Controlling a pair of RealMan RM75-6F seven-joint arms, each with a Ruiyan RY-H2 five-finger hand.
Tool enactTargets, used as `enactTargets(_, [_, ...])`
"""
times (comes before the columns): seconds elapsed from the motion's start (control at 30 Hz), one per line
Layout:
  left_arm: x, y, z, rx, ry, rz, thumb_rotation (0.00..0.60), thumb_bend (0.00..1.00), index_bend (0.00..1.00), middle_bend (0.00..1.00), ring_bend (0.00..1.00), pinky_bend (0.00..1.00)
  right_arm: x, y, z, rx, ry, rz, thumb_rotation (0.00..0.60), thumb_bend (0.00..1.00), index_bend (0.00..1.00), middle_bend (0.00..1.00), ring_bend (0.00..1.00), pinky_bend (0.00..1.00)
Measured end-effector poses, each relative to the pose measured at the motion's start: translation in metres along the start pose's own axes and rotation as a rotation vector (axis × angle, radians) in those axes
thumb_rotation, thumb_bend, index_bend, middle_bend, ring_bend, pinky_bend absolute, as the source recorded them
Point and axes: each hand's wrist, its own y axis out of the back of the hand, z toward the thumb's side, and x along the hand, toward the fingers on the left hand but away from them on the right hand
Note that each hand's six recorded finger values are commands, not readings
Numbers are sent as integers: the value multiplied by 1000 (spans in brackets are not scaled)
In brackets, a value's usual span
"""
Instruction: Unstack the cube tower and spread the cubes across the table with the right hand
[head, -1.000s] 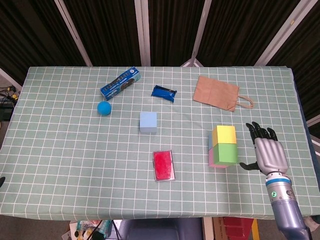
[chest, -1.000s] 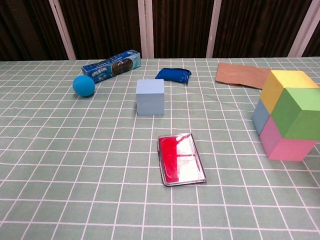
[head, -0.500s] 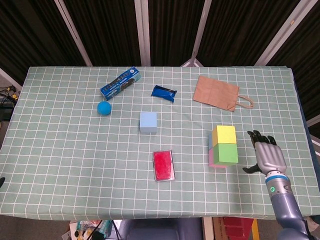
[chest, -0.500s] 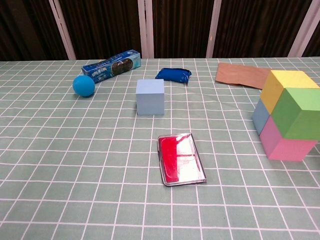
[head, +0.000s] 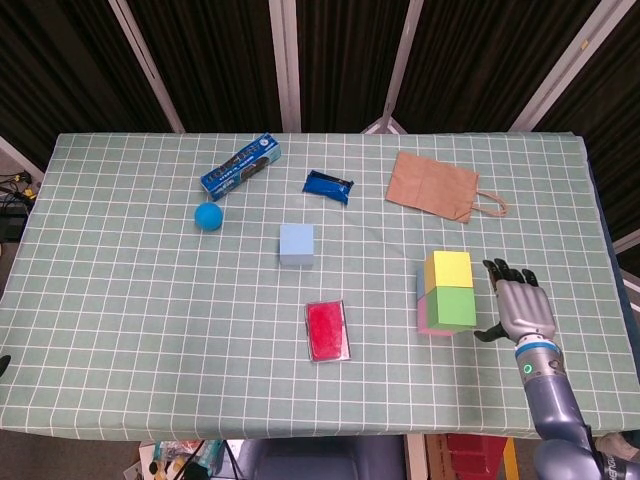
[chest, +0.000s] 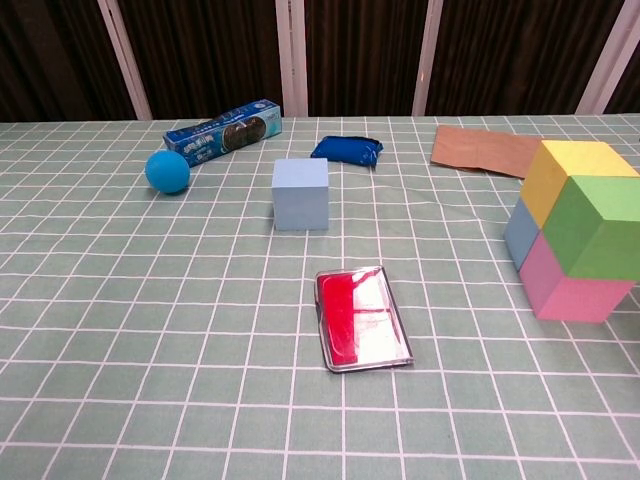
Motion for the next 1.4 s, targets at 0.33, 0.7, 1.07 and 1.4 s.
enactTargets(0.33, [1, 1, -1, -6, 4, 1, 600, 322, 98, 0, 0, 9, -1, -7, 18, 8, 39, 15, 600, 129, 0, 56, 144, 0])
enactTargets(0.7, [1, 2, -2, -12, 6, 1, 600, 322, 98, 0, 0, 9, 2, -12, 45, 0, 95, 26, 600, 130, 0, 56, 169, 0])
enactTargets(1.07, [2, 3, -4, -20, 11, 0, 600, 322, 98, 0, 0, 9, -2, -18, 71, 0, 135, 13, 600, 129, 0, 56, 252, 0])
enactTargets(1.4, [2, 4, -5, -25, 14, 2, 600, 322, 98, 0, 0, 9, -5, -19, 79, -5, 137, -17, 600, 129, 0, 77, 535, 47])
